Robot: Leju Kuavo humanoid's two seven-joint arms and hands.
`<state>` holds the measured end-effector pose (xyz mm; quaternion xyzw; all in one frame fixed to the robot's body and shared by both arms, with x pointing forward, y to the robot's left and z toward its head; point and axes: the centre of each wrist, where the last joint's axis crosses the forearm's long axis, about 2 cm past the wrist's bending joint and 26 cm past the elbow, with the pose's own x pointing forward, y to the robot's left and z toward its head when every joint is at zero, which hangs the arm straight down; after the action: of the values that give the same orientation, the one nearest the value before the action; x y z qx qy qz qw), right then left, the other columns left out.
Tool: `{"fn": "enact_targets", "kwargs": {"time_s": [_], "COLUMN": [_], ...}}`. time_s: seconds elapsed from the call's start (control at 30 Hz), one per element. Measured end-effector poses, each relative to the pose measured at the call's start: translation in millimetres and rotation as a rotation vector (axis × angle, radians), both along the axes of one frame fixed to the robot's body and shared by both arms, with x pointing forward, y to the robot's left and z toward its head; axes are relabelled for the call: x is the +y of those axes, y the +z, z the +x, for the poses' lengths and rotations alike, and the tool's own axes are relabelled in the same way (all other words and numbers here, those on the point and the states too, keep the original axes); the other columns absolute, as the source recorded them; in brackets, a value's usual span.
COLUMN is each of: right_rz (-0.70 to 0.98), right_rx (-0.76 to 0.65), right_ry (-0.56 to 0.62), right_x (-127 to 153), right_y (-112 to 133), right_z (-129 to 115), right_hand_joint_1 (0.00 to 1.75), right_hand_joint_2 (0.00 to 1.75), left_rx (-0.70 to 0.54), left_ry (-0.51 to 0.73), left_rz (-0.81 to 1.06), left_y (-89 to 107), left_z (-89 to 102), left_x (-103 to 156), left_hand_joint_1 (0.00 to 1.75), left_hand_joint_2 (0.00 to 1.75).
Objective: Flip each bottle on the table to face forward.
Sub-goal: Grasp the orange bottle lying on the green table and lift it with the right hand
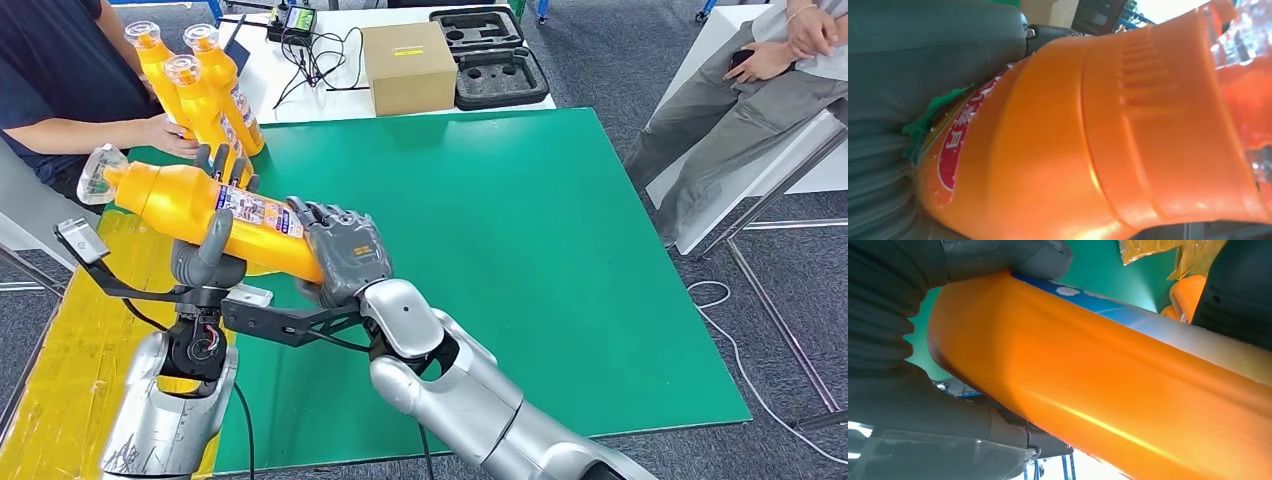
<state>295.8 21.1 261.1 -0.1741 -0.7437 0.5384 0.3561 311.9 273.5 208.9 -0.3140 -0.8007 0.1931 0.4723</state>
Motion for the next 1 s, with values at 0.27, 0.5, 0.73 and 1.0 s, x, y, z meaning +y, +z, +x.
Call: {"fn": "enact_targets", "kwargs": {"time_s": [0.27, 0.5, 0.73, 1.0], "right_rz": [-0.01, -0.013, -0.01, -0.003], "right_rx": [-0.004, -0.008, -0.001, -0.01], "right_ry": [0.015, 0.022, 0.029, 0.037], "right_x": [1, 2, 3, 2], "right_y": [2, 3, 4, 2], "right_z": [-1, -1, 0, 2], "right_hand_joint_1": [1.75, 1.75, 1.75, 0.0], "right_hand_joint_2": [1.75, 1.75, 1.75, 0.0], "left_rx": [0.002, 0.002, -0.001, -0.017], "left_ry": [0.029, 0.038, 0.05, 0.067], "left_rz": [0.004, 0.003, -0.004, 0.001], "left_y": [2.2, 2.8, 4.3, 12.0], "left_z": [-0.7, -0.9, 0.1, 5.6], "left_x": [2, 3, 3, 5], "left_hand_joint_1": [1.75, 1.75, 1.75, 1.75], "left_hand_joint_2": [1.75, 1.75, 1.75, 1.75]}}
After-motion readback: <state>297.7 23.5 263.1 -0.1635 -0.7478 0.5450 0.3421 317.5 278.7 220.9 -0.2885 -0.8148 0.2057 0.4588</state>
